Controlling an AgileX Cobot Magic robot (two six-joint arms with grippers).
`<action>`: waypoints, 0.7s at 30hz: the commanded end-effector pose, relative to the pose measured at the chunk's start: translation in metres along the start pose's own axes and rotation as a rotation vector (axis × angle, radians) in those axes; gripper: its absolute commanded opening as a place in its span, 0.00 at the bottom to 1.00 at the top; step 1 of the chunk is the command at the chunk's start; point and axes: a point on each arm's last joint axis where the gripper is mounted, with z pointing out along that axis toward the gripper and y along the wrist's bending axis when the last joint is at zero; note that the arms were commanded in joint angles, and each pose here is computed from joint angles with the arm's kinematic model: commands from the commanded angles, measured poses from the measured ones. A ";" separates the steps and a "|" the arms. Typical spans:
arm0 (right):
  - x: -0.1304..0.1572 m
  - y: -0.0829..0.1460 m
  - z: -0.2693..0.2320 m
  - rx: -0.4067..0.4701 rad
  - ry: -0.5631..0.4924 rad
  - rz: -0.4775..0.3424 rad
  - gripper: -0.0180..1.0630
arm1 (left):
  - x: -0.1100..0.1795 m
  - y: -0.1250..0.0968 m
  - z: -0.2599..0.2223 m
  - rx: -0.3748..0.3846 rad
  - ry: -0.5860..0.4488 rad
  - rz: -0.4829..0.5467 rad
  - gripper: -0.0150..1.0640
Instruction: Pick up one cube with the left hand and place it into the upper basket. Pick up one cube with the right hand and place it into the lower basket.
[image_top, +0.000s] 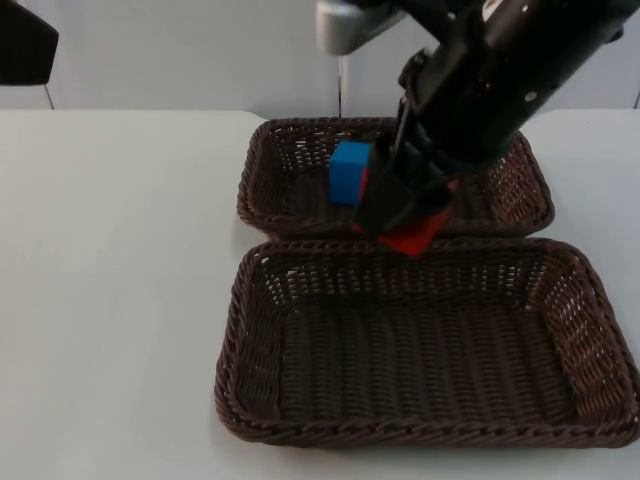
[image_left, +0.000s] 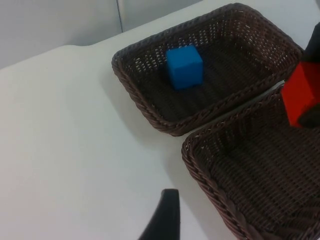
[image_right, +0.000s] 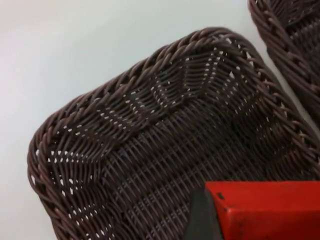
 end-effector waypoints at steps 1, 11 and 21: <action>0.001 0.001 0.005 0.000 0.005 -0.003 0.02 | 0.001 0.000 0.000 0.000 -0.004 0.001 0.75; 0.015 -0.001 0.046 -0.034 0.102 0.016 0.02 | 0.001 0.000 0.000 0.000 -0.004 0.001 0.75; 0.028 -0.003 0.077 -0.053 0.168 0.026 0.02 | 0.001 0.000 0.000 0.000 -0.002 0.001 0.75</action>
